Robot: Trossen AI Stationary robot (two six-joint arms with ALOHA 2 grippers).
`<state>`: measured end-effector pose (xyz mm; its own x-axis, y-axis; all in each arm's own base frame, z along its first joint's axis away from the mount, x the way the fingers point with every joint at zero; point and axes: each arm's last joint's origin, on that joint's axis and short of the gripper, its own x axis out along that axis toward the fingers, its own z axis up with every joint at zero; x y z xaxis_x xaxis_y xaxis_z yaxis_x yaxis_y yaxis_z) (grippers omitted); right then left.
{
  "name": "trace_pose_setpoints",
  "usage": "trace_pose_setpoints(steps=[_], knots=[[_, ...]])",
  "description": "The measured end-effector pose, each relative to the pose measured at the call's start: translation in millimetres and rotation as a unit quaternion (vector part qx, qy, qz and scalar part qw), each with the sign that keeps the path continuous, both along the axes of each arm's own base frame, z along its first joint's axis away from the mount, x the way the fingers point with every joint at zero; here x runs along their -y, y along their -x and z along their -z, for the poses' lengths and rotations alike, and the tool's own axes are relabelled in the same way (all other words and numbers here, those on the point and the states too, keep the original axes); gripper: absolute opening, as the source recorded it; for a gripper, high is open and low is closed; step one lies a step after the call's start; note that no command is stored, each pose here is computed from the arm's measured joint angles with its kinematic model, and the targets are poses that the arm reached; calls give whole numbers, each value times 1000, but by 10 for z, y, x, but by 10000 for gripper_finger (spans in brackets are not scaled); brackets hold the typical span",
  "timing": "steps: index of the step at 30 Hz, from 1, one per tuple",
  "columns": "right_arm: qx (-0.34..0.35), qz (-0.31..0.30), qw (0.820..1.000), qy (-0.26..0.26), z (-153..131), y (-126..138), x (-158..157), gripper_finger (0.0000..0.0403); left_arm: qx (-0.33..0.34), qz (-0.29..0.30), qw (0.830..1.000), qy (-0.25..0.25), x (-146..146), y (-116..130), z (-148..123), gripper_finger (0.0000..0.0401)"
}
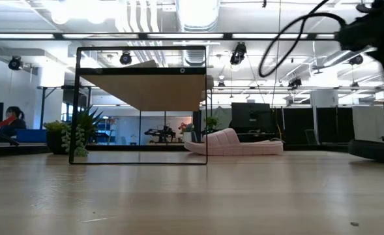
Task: Pick and place slides into the shelf
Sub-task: Move the top black slide to the middle right of the table
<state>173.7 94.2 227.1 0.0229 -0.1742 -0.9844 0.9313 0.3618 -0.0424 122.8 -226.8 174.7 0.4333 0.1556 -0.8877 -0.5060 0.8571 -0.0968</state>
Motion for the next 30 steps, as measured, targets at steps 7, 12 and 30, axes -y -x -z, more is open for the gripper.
trace_pose_setpoints(steps=[7, 12, 30], knots=[[-108, -35, 990, -81, -24, 220, -30, 9, 0, 0, 1000, 0, 0, 0, 1, 0], [-171, -8, 982, -84, 124, 355, -82, 9, 0, 0, 1000, 0, 0, 0, 1, 0], [119, -23, 985, -126, 362, 51, -269, 9, -3, 1, 1000, 3, 4, 1, -5, 0]])
